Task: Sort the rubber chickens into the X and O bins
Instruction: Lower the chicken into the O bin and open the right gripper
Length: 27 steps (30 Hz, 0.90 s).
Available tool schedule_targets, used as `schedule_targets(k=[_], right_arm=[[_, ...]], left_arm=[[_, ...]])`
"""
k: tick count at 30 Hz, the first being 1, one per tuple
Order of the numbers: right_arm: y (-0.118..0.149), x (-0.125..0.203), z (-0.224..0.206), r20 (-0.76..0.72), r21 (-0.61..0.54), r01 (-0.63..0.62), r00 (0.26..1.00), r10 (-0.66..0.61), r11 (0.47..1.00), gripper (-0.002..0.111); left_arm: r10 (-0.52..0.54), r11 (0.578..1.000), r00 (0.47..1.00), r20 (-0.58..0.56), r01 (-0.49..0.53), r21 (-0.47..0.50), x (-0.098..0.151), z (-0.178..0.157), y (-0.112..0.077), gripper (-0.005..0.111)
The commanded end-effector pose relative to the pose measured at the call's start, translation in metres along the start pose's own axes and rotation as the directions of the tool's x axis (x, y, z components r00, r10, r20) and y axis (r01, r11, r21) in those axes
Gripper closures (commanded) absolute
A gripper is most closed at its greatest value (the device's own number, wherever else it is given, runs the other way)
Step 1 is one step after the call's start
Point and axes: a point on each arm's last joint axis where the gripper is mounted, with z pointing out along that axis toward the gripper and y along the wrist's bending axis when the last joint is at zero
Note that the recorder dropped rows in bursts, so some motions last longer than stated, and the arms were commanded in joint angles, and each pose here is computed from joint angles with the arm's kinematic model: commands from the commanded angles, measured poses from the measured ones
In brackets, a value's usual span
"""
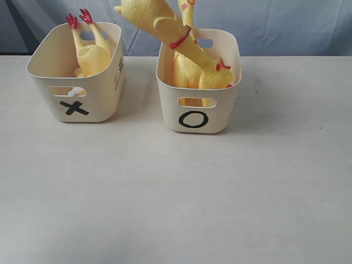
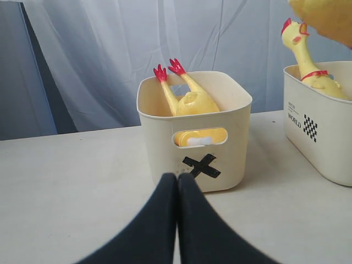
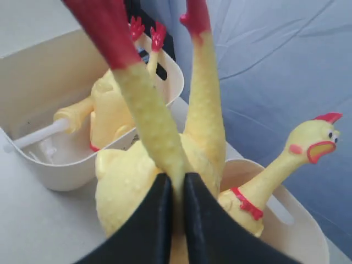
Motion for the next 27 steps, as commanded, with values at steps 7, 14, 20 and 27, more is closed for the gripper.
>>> schedule_targets(k=[7,14,20,27], right_arm=[[0.015,0.055,0.056,-0.122,0.053,0.156,0.981,-0.149,0.986,0.109],[0.009,0.064,0.054,-0.171,0.128,0.23,0.963,-0.207,0.965,0.089],[0.005,0.063,0.044,-0.202,0.142,0.234,0.958,-0.203,0.962,0.059],[0.009,0.051,0.008,-0.217,0.144,0.219,0.958,-0.185,0.965,0.06]], left_arm=[[-0.006,1.0,1.0,0.018,0.006,0.002,-0.002,-0.001,0.0,0.107],[-0.006,1.0,1.0,0.018,0.006,0.002,-0.002,-0.001,0.0,0.107],[-0.006,1.0,1.0,0.018,0.006,0.002,-0.002,-0.001,0.0,0.107],[-0.006,1.0,1.0,0.018,0.006,0.002,-0.002,-0.001,0.0,0.107]])
